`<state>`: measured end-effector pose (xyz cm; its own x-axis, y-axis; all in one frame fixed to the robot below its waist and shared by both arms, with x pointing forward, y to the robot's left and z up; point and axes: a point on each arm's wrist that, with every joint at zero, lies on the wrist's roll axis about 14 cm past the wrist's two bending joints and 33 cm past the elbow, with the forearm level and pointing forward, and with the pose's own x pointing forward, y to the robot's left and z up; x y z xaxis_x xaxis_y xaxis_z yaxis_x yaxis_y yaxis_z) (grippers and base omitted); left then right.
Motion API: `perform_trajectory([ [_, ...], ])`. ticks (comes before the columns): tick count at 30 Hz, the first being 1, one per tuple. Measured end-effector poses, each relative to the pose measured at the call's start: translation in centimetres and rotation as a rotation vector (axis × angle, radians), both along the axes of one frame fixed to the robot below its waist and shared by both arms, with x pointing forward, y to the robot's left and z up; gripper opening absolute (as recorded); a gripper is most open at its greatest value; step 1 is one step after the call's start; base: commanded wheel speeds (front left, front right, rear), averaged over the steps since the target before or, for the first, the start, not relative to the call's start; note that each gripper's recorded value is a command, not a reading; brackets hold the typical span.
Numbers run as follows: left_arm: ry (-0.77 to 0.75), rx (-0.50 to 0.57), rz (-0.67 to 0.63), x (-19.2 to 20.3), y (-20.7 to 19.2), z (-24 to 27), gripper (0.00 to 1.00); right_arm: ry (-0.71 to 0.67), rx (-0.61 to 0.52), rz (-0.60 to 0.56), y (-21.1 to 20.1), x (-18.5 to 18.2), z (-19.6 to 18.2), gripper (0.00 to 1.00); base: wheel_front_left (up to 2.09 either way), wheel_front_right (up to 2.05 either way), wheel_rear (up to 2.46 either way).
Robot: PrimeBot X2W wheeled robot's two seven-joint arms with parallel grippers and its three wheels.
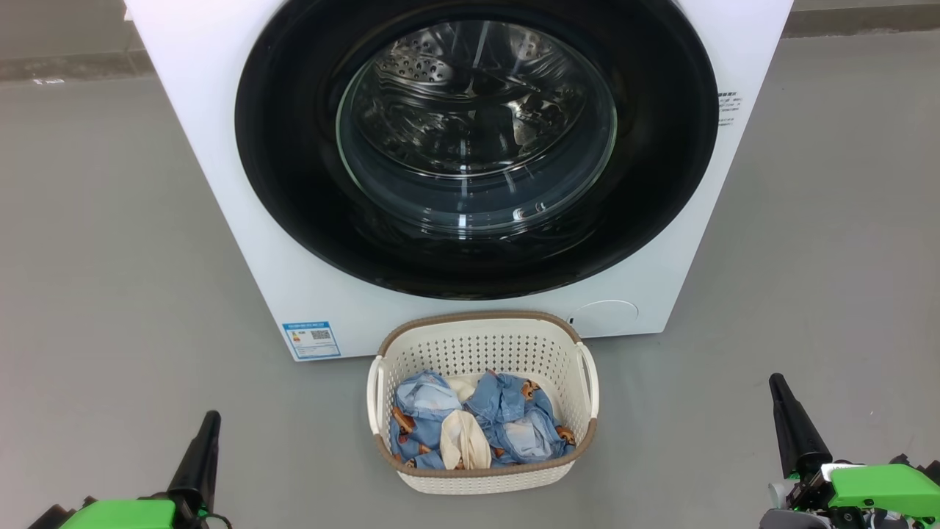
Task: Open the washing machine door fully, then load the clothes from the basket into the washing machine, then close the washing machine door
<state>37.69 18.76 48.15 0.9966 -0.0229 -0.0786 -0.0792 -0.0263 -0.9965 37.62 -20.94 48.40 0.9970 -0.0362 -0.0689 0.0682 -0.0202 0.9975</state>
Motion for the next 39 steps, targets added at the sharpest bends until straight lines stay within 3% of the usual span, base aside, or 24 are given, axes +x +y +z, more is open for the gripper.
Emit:
perform_trajectory([
  [33,0.000,0.001,0.000,0.0,0.0,0.0,0.00,0.000,0.000,0.000,0.0,0.0,0.0,0.00,0.00,0.00,0.00],
  [34,0.000,0.001,0.000,0.0,0.0,0.0,1.00,0.000,0.000,0.000,0.0,0.0,0.0,1.00,0.00,0.00,0.00],
  [35,0.009,-0.002,0.000,-0.1,0.0,-0.3,0.00,0.008,0.002,-0.002,0.0,-0.1,-0.3,0.00,0.00,0.00,0.00],
  [36,0.048,-0.013,-0.001,-0.7,-0.4,-1.5,0.00,0.047,0.009,-0.004,0.1,-0.7,-1.5,0.00,0.00,0.00,0.00],
  [37,0.048,-0.013,-0.001,-0.7,-0.4,-1.5,1.00,0.047,0.009,-0.004,0.1,-0.7,-1.5,1.00,0.00,0.00,0.00],
  [39,0.093,-0.026,-0.002,-1.5,-0.7,-3.0,1.00,0.091,0.019,-0.006,0.2,-1.4,-3.0,1.00,0.00,0.00,0.00],
])
